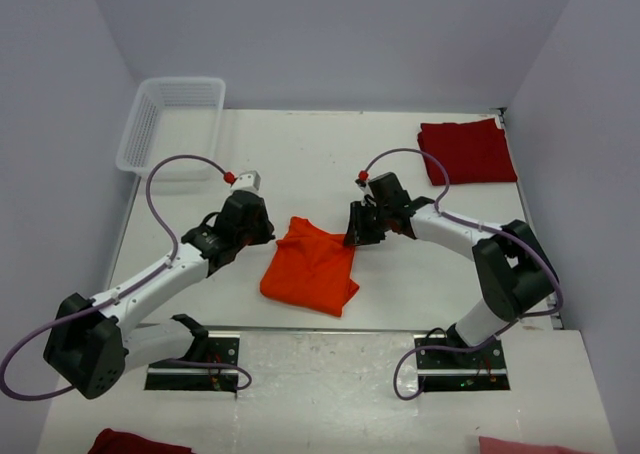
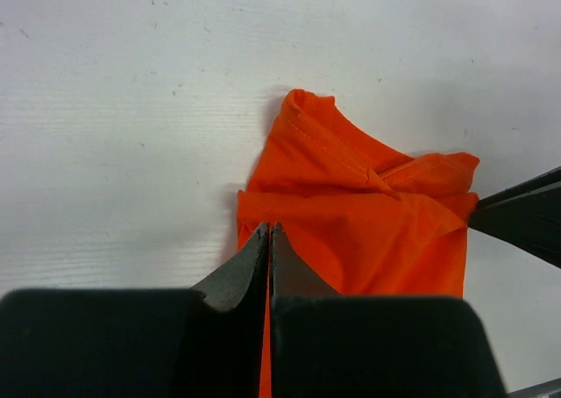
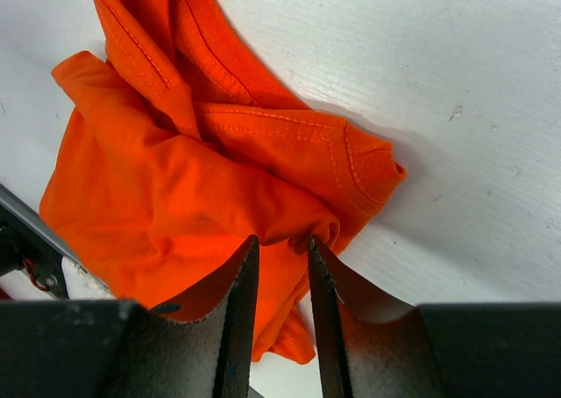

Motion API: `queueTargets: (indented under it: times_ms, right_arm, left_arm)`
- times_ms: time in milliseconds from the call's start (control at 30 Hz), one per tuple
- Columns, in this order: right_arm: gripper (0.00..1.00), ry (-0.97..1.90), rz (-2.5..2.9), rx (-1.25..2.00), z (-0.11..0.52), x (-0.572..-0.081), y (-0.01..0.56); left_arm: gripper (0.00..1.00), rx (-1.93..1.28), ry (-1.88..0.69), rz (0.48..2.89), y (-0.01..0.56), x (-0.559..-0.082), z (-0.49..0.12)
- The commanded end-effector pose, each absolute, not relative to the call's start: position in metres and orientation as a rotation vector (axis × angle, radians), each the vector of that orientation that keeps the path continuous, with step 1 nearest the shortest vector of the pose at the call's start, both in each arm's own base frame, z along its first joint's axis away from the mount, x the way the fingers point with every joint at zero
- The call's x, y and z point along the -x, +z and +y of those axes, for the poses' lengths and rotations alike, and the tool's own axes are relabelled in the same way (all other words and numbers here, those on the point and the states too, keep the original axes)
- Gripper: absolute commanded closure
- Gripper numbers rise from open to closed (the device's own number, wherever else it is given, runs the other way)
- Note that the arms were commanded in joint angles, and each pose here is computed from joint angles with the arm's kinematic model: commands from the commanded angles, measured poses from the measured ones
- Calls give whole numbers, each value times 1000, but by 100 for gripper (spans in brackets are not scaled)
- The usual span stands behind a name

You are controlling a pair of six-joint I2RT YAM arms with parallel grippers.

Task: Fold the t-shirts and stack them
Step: Fold the long partially folded tshirt into a neat square

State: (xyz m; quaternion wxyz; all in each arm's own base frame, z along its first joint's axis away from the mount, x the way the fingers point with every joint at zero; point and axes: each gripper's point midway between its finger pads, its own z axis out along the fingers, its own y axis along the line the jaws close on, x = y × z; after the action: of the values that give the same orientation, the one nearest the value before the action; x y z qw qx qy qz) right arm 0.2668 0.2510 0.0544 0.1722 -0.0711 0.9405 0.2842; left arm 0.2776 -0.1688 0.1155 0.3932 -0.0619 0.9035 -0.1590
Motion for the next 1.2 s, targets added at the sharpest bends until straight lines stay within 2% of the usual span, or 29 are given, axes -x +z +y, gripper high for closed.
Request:
queueTargets:
  times_ms: [0,400,833,933,1000,1100,1167]
  right_arm:
    - [70,822,2604,202,253,-271,71]
    - [69,793,2630,182,246,-264,58]
    - [71,828,2648,178,258,-275,45]
    - [78,824,2654,178,260,-277,43]
    - [89,827,2652,183,261,-278,42]
    - [97,833,2641,188,262,-279,46]
    - [100,826,2636,194,261,-279,48]
  left_arm:
    - [100,132,-388,2304,111,-272,-162]
    - [100,118,-424,2347,91,-263,-165]
    - [100,111,-419,2321,110,-260,-160]
    - [100,122,-427,2309,114,-260,-160]
    - [100,126,-428,2314,112,-261,-161]
    - [100,121,-438,2329,105,-263,-165]
    - [93,115,-442,2346,98,-263,-168]
